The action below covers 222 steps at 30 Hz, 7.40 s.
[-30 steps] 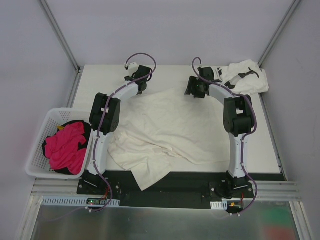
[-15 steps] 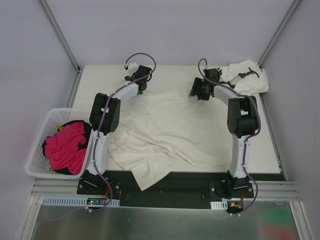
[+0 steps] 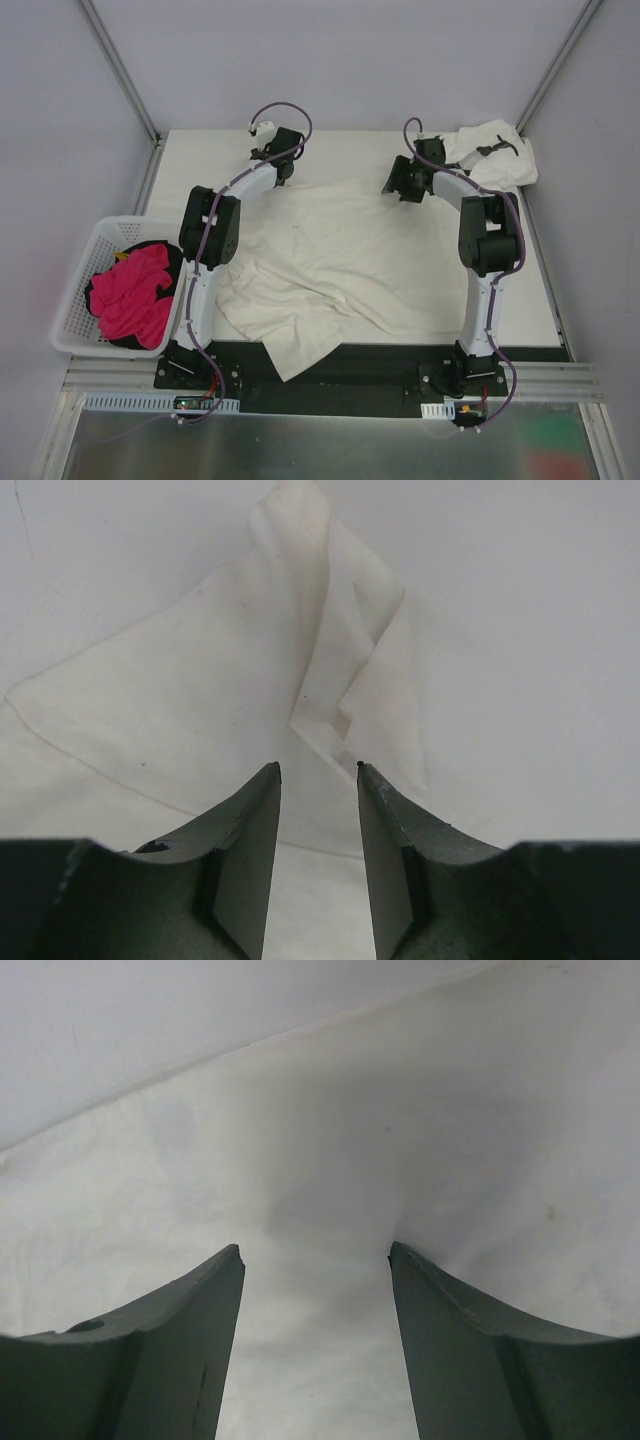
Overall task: Fold and stack the t-shirts
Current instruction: Flatten out the tshirt
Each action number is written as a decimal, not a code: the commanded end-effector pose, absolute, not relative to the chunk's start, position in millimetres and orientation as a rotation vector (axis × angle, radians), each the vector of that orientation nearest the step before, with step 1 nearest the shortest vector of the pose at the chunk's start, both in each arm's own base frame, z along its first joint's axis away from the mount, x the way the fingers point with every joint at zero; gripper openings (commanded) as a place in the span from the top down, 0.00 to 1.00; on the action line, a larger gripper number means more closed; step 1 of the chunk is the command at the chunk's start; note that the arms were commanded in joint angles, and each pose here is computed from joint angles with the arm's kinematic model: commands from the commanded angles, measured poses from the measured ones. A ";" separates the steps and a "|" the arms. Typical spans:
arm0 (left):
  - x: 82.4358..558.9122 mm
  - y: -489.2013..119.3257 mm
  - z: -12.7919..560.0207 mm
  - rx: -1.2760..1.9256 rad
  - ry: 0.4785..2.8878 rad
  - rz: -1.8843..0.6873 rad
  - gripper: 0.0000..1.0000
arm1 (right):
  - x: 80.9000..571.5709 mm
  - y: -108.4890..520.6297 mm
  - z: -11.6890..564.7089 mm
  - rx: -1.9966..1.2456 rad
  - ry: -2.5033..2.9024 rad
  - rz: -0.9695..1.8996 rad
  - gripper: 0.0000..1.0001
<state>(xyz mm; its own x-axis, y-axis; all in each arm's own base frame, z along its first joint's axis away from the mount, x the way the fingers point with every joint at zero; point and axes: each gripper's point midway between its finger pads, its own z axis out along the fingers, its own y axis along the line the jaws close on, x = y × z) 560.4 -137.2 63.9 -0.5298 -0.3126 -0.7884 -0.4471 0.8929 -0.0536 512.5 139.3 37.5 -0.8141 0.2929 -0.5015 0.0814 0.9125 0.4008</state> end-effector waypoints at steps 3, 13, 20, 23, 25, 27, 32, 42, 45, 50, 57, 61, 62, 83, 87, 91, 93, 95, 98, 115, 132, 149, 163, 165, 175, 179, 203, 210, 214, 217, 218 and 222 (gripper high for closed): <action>582.2 -144.5 91.6 -0.530 2.118 0.126 0.63 | 527.0 135.7 78.2 0.279 2.409 0.530 0.36; 587.6 -153.3 93.4 -0.492 2.132 0.085 0.72 | 536.9 134.5 66.8 0.331 2.407 0.544 0.39; 586.9 -159.7 114.5 -0.441 2.127 0.035 0.73 | 558.9 135.9 51.5 0.386 2.407 0.588 0.40; 587.6 -161.2 123.6 -0.419 2.123 0.013 0.73 | 565.8 134.7 45.2 0.422 2.406 0.612 0.41; 587.5 -163.2 128.4 -0.414 2.122 -0.008 0.74 | 571.6 130.6 42.9 0.461 2.397 0.629 0.41; 587.1 -163.7 128.6 -0.414 2.123 -0.012 0.74 | 576.0 129.1 43.7 0.496 2.384 0.646 0.41; 586.6 -161.8 127.5 -0.410 2.124 0.002 0.70 | 587.4 113.7 38.2 0.541 2.366 0.656 0.40; 582.5 -162.6 128.5 -0.398 2.134 -0.008 0.71 | 635.7 94.9 31.9 0.657 2.287 0.745 0.39; 578.2 -159.3 131.9 -0.395 2.133 0.004 0.71 | 657.0 95.0 51.3 0.660 2.235 0.786 0.40; 575.1 -155.6 135.2 -0.380 2.131 0.025 0.68 | 675.2 87.4 54.1 0.694 2.174 0.798 0.40; 580.2 -157.8 128.2 -0.333 2.144 0.040 0.60 | 647.6 96.1 100.3 0.608 2.168 0.861 0.34; 586.0 -164.8 118.1 -0.285 2.167 0.019 0.60 | 623.4 90.5 141.1 0.527 2.155 0.878 0.32; 587.5 -167.0 118.9 -0.281 2.167 0.007 0.60 | 613.3 91.7 135.9 0.529 2.180 0.890 0.32; 611.3 -153.5 84.8 -0.264 2.240 -0.110 0.52 | 455.0 109.6 238.0 0.344 2.029 1.001 0.31; 609.9 -157.1 81.3 -0.257 2.251 -0.133 0.52 | 454.6 107.8 236.3 0.353 2.032 0.997 0.31; 611.2 -159.3 76.3 -0.248 2.259 -0.141 0.53 | 454.8 110.9 239.2 0.360 2.023 1.031 0.32; 610.9 -162.7 73.6 -0.242 2.267 -0.161 0.52 | 455.9 111.0 242.5 0.362 2.008 1.035 0.32; 610.4 -166.3 72.3 -0.242 2.273 -0.185 0.53 | 455.9 111.0 244.8 0.360 2.002 1.036 0.32; 610.2 -172.4 67.9 -0.239 2.284 -0.218 0.54 | 456.8 110.6 249.3 0.364 1.989 1.037 0.32; 622.5 -187.6 82.2 -0.234 2.256 -0.298 0.98 | 446.6 111.2 264.7 0.353 1.952 1.045 0.33; 662.0 -231.8 120.3 -0.057 2.088 -0.549 0.19 | 409.6 113.0 292.4 0.297 1.915 1.031 0.36; 538.8 -175.6 122.9 -0.132 2.290 -0.324 0.01 | 392.2 120.8 285.6 0.288 1.916 1.055 0.36; 504.0 -200.8 89.6 0.070 2.476 -0.351 0.01 | 411.4 102.8 263.9 0.288 2.018 0.871 0.29; 499.2 -204.4 95.1 0.182 2.471 -0.286 0.01 | 419.3 97.7 256.6 0.271 2.050 0.816 0.28; 478.1 -211.9 79.6 0.595 2.581 -0.250 0.01 | 448.1 91.7 219.8 0.350 2.138 0.777 0.26; 480.0 -210.5 64.1 0.594 2.629 -0.233 0.01 | 456.0 89.2 227.0 0.365 2.119 0.764 0.26; 503.0 -189.3 22.8 0.420 2.735 -0.225 0.01 | 436.5 93.3 167.2 0.382 2.306 0.775 0.24; 526.7 -159.8 14.9 0.239 2.765 -0.182 0.01 | 397.1 111.0 203.9 0.358 2.216 0.829 0.24; 543.6 -140.8 20.2 0.096 2.747 -0.259 0.01 | 375.1 131.7 211.2 0.298 2.215 0.876 0.24; 558.3 -131.5 34.2 0.005 2.704 -0.345 0.01 | 355.6 142.0 205.7 0.264 2.242 0.888 0.24; 561.8 -127.5 36.5 -0.019 2.694 -0.356 0.01 | 349.1 143.0 207.2 0.258 2.243 0.888 0.24; 576.0 -108.9 40.5 -0.116 2.656 -0.389 0.02 | 328.0 150.1 195.4 0.249 2.279 0.894 0.24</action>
<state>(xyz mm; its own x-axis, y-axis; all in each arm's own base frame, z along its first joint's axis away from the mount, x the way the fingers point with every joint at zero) 568.0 -125.1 36.5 -0.8972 -0.0398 -0.4397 0.0660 0.9726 -0.2228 349.0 143.1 189.0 -0.7536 0.4010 -0.5209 -0.0461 0.7582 0.6504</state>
